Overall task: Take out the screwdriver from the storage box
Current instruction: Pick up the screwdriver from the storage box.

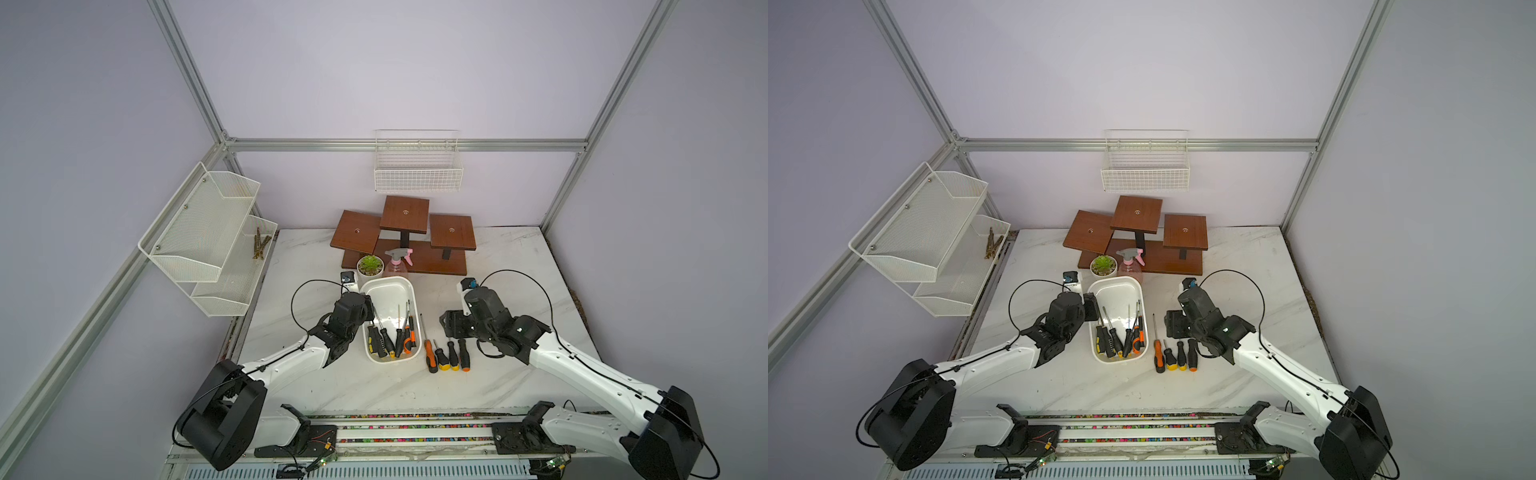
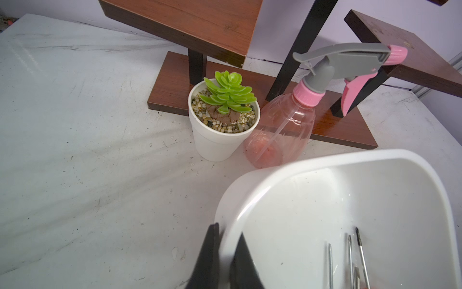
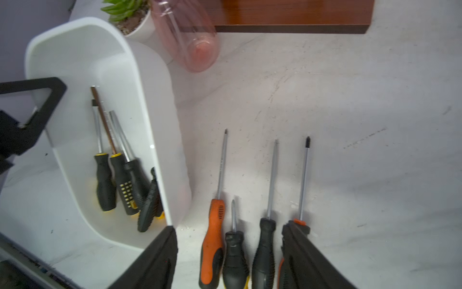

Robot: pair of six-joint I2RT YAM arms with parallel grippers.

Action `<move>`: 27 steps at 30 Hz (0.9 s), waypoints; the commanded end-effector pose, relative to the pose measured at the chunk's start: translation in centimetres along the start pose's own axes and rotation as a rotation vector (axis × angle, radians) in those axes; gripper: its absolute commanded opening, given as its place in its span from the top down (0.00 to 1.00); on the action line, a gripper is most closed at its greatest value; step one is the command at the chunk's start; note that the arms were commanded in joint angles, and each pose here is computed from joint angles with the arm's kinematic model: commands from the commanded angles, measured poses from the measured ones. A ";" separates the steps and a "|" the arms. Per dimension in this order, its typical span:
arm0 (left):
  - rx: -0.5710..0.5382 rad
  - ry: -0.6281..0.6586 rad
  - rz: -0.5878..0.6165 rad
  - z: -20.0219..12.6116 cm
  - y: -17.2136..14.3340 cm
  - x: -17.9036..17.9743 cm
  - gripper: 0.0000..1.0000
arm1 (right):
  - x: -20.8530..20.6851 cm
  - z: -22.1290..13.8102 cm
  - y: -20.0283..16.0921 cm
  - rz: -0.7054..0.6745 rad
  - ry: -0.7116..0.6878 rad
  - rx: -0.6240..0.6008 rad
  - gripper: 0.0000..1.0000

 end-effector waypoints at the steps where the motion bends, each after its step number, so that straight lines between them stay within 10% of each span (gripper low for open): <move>1: -0.031 -0.018 0.000 -0.1 0.9 -0.5 1.00 | 2.6 -1.2 -0.3 0.020 0.044 -0.023 0.28; 27: -0.026 -0.013 0.002 0.1 0.8 -0.5 1.00 | 13.1 9.1 -5.5 -0.184 0.121 0.172 0.33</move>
Point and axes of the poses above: each gripper's point midway between its finger pads, its own z axis out along the fingers, its own x axis along the line the jaws close on, y = z × x, the point moved 1 cm from there along -z, back along the fingers, and after that the axes turned 9 degrees about z, right-handed, at the moved point
